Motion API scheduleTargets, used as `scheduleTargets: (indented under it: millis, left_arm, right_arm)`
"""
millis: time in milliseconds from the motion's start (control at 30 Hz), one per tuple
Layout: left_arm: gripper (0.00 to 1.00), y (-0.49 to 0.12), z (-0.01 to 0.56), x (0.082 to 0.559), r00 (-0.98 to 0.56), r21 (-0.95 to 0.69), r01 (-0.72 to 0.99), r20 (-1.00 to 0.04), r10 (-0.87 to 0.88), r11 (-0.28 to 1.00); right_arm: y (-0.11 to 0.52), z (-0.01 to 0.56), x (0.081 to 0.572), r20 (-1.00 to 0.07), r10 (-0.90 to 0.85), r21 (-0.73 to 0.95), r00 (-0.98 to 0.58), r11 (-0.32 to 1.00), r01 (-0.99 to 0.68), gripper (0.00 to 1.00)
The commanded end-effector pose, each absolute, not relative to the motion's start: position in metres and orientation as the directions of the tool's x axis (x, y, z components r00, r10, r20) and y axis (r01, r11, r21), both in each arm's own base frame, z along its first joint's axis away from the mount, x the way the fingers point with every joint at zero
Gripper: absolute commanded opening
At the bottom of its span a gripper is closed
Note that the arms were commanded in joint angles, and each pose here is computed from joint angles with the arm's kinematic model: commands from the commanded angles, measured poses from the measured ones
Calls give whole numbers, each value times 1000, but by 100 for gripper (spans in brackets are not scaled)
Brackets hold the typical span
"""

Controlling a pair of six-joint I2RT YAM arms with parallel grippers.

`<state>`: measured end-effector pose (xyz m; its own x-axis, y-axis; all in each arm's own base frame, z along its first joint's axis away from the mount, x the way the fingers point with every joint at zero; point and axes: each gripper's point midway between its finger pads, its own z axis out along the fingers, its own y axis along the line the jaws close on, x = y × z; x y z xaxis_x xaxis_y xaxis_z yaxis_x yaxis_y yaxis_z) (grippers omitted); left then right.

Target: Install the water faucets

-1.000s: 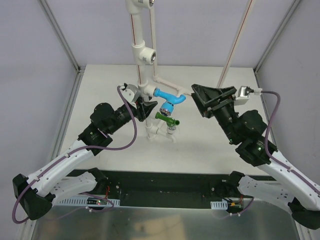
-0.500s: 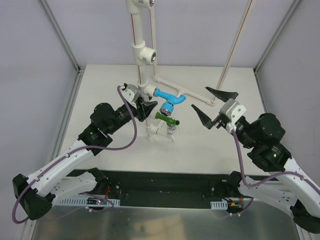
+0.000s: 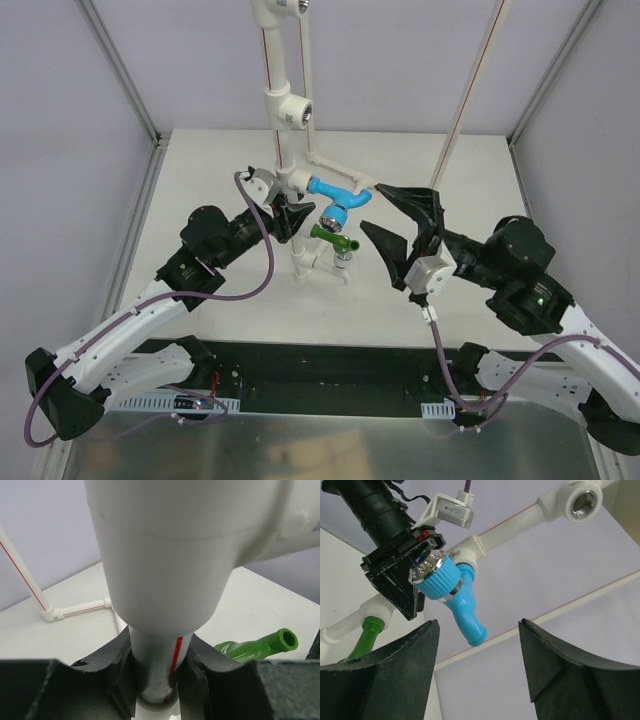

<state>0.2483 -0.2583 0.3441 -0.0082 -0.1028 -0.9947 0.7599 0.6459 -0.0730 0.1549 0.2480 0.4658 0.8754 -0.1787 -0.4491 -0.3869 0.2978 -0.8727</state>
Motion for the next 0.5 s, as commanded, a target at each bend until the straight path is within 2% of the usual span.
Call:
scheduleTargets:
  millis: [0, 300, 467]
  left_arm:
    - [0, -266, 342, 238, -124, -193, 771, -980, -155, 606]
    - [0, -266, 342, 239, -124, -193, 771, -980, -155, 606]
    - [0, -266, 344, 239, -119, -192, 771, -980, -159, 607]
  right_arm:
    - [261, 480, 144, -356, -136, -915, 924, 251, -316, 70]
    - [289, 471, 158, -323, -168, -937, 931, 197, -289, 70]
    - [301, 470, 179, -245, -235, -958, 941, 209, -197, 67]
